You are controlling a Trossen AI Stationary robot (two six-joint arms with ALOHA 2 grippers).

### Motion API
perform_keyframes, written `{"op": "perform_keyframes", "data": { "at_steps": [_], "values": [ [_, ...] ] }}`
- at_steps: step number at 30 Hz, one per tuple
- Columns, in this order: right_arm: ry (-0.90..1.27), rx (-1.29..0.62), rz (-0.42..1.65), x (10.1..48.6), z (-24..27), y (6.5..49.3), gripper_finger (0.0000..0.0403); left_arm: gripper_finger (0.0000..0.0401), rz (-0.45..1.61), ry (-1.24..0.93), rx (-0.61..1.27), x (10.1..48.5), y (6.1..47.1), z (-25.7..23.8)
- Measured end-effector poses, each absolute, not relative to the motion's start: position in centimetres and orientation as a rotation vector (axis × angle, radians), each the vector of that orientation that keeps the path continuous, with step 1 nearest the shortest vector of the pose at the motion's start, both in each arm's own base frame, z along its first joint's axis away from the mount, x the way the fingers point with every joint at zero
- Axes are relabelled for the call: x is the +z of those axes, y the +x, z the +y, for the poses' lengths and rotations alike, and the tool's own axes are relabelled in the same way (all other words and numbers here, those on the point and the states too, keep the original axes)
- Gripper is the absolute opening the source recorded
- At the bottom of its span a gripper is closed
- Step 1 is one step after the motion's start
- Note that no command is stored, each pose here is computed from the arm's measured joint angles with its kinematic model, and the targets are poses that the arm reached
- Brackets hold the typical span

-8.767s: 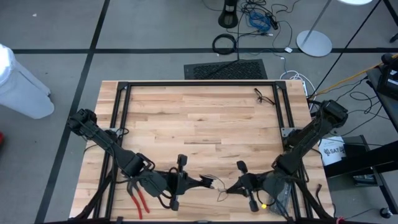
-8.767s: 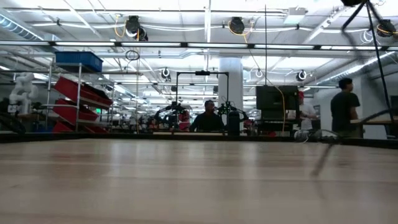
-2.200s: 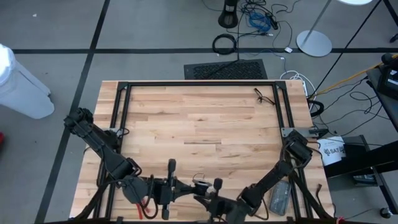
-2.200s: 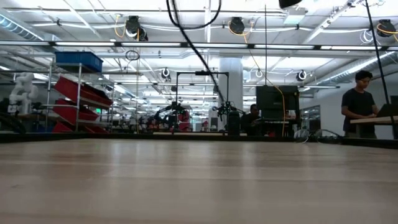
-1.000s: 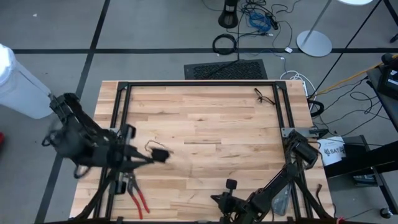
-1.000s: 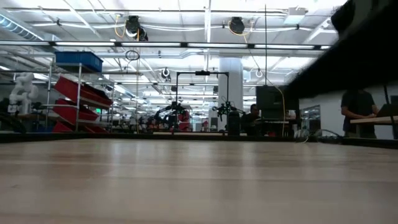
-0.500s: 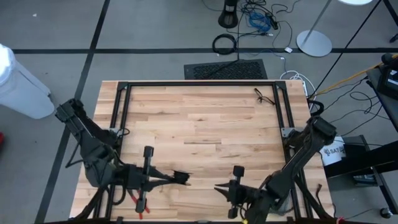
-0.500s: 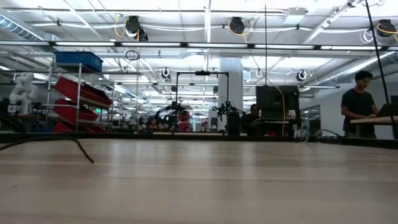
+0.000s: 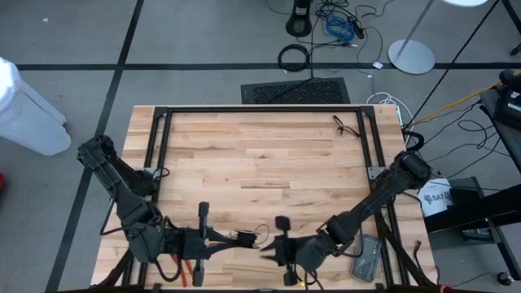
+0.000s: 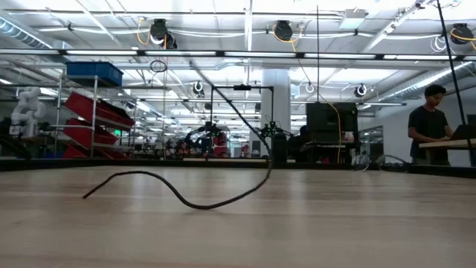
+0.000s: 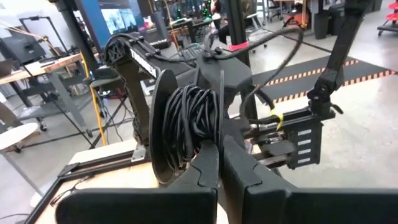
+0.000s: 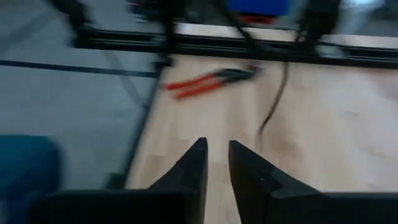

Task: Coil cords
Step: Coil the black wire onto the black spool

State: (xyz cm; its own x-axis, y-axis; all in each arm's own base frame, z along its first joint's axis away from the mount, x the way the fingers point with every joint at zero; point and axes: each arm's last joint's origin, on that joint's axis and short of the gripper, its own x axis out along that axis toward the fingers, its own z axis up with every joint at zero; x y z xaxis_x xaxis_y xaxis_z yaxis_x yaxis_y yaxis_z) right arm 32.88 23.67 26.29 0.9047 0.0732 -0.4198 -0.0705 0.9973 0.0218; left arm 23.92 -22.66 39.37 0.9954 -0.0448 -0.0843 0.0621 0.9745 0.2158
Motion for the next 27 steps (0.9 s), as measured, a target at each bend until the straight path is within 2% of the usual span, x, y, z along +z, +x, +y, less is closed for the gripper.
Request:
{"op": "perform_keyframes", "data": {
  "at_steps": [3, 13, 27],
  "values": [
    [0.024, 0.166, 0.441, 25.2, 23.7, 34.2, 0.0072, 0.0002, 0.081, 0.221, -0.049, 39.3, 23.9, -22.7],
    [0.001, 0.134, 0.423, 22.1, 22.6, 37.1, 0.0131, 0.0002, 0.097, 0.212, -0.049, 39.1, 23.9, -22.6],
    [-0.023, 0.125, 0.38, 21.8, 22.1, 38.0, 0.0138, 0.0002, 0.104, 0.217, -0.051, 39.1, 23.9, -22.7]
  ]
}}
